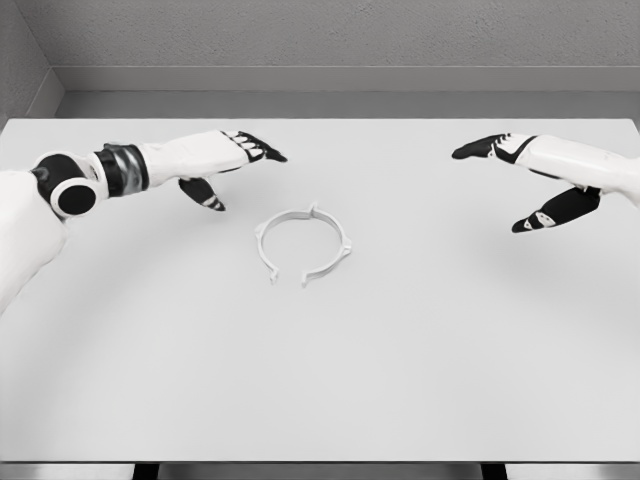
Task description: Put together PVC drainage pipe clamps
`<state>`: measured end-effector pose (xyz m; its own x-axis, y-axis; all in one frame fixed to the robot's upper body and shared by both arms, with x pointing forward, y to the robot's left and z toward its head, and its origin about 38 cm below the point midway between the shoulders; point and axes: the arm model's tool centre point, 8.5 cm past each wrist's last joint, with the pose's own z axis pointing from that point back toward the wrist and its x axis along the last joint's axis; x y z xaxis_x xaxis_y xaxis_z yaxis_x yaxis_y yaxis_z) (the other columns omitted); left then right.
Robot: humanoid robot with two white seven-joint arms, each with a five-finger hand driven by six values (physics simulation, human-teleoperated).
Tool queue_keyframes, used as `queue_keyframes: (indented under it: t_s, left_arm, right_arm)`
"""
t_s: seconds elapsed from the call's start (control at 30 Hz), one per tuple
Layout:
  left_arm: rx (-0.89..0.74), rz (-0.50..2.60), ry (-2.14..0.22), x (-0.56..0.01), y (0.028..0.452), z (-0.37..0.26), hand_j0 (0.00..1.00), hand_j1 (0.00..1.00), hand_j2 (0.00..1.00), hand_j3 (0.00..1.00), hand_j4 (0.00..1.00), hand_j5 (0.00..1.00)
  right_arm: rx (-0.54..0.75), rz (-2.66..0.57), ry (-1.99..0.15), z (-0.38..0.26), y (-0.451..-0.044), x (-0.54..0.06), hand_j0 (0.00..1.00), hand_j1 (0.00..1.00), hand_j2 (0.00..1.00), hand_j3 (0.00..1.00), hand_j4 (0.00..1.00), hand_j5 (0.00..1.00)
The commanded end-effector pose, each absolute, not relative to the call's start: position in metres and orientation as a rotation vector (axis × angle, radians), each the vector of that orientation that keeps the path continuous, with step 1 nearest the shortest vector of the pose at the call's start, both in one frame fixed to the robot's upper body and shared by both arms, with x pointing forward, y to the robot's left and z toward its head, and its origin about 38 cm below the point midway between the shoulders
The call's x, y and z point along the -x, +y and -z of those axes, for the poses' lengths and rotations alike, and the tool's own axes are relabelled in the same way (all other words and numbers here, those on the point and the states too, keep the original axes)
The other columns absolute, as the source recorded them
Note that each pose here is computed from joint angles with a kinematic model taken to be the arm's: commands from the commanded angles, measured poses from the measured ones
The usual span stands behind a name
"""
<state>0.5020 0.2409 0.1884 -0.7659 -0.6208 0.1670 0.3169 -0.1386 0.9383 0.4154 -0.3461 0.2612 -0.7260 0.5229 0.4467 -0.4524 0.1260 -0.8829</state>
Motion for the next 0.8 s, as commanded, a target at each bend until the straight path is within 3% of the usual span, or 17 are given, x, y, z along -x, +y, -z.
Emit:
queue_keyframes:
  t_s: [0.0, 0.23, 0.37, 0.53, 0.77]
  left_arm:
    - [-0.358, 1.942, -1.625, -0.481, 0.265, -0.235, 1.00, 1.00, 1.00, 1.00, 1.00, 1.00]
    - [-0.224, 1.943, -1.634, -0.479, 0.215, -0.191, 1.00, 1.00, 1.00, 1.00, 1.00, 1.00]
    - [-0.190, 1.936, -1.623, -0.475, 0.210, -0.178, 1.00, 1.00, 1.00, 1.00, 1.00, 1.00]
    - [-0.172, 1.935, -1.613, -0.470, 0.210, -0.169, 1.00, 1.00, 1.00, 1.00, 1.00, 1.00]
    - [-0.145, 1.932, -1.599, -0.463, 0.210, -0.158, 1.00, 1.00, 1.00, 1.00, 1.00, 1.00]
  right_arm:
    - [0.017, -1.639, -1.731, -0.267, -0.342, -0.415, 1.00, 1.00, 1.00, 1.00, 1.00, 1.00]
    - [-0.145, -1.551, -1.872, -0.252, -0.291, -0.423, 1.00, 1.00, 1.00, 1.00, 1.00, 1.00]
    - [-0.205, -1.495, -1.897, -0.235, -0.277, -0.419, 1.00, 1.00, 1.00, 1.00, 1.00, 1.00]
    - [-0.148, -1.395, -1.944, -0.237, -0.299, -0.416, 1.00, 1.00, 1.00, 1.00, 1.00, 1.00]
    - [-0.170, -1.379, -1.932, -0.227, -0.297, -0.412, 1.00, 1.00, 1.00, 1.00, 1.00, 1.00]
